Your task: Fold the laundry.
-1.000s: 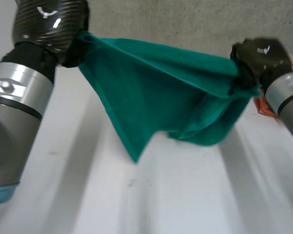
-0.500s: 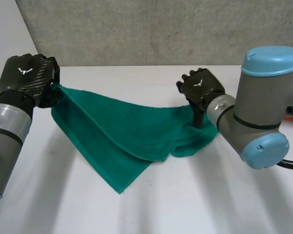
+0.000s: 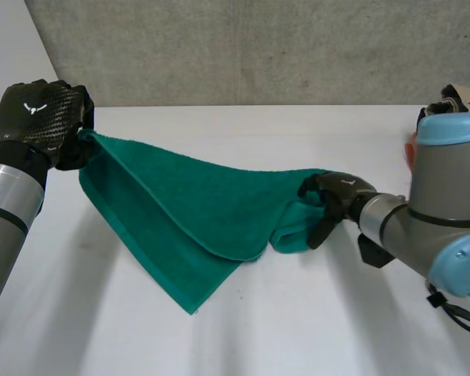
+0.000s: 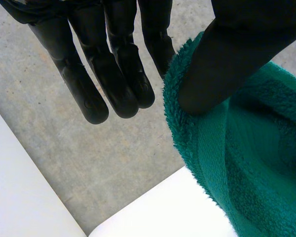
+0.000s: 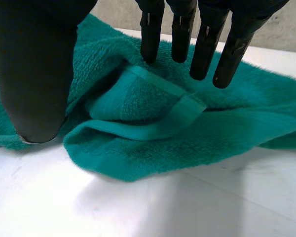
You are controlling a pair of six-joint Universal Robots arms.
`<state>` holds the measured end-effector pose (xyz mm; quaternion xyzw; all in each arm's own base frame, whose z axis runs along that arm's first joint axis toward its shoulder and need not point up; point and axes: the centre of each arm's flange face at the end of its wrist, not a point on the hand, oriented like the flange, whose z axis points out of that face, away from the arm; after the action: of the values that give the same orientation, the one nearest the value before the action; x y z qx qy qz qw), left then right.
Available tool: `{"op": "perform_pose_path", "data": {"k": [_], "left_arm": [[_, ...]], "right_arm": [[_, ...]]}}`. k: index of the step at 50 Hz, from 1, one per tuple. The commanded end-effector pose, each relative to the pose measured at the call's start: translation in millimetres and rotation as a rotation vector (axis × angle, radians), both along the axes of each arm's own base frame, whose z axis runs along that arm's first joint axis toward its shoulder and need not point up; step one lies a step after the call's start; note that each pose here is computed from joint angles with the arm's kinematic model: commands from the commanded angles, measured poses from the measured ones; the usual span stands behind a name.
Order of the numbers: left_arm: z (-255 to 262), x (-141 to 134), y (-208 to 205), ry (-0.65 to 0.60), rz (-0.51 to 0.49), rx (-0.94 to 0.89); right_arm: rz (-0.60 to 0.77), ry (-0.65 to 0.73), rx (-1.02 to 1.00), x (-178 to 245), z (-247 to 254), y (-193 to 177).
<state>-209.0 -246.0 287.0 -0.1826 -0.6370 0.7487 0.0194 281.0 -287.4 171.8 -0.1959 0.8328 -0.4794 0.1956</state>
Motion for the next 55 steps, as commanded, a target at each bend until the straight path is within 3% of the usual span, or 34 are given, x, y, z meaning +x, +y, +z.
{"op": "perform_pose_path", "data": {"k": [1, 8, 12, 15, 19, 20, 24, 30, 38, 42, 45, 50, 55], "left_arm": [[0, 0, -1, 0.000, 0.001, -0.002], [1, 2, -3, 0.003, 0.012, -0.003], [8, 13, -13, 0.008, 0.055, -0.024], [25, 25, -19, 0.021, 0.099, -0.079], [59, 39, -17, 0.041, 0.145, -0.186], [64, 41, -17, 0.044, 0.152, -0.205], [85, 50, -13, 0.051, 0.179, -0.265], [77, 45, -7, 0.015, 0.107, -0.191], [-3, 35, -35, -0.041, 0.028, 0.119], [-28, 23, -67, -0.059, 0.001, 0.166], [-34, 6, -101, -0.078, -0.009, 0.130], [-11, -15, -152, -0.073, 0.044, -0.025], [63, -30, -196, 0.024, 0.101, -0.381]], "right_arm": [[-0.015, -0.031, -0.014, 12, -20, -21], [-0.075, 0.012, -0.032, 13, -38, -35], [-0.100, 0.045, -0.104, 9, -18, -41], [-0.057, 0.101, -0.262, 5, 31, -36], [-0.017, 0.270, -0.481, -15, 92, -28], [-0.018, 0.384, -0.566, -30, 113, -27], [-0.017, 0.587, -0.699, -50, 151, -17], [-0.038, 0.695, -0.758, -63, 177, 1], [0.076, 0.738, -0.607, -50, 119, -8], [0.080, 0.732, -0.594, -40, 90, -32], [0.015, 0.703, -0.672, -31, 78, -63], [-0.195, 0.552, -0.993, -13, 112, -111], [-0.368, 0.389, -1.330, -3, 169, -136]]}}
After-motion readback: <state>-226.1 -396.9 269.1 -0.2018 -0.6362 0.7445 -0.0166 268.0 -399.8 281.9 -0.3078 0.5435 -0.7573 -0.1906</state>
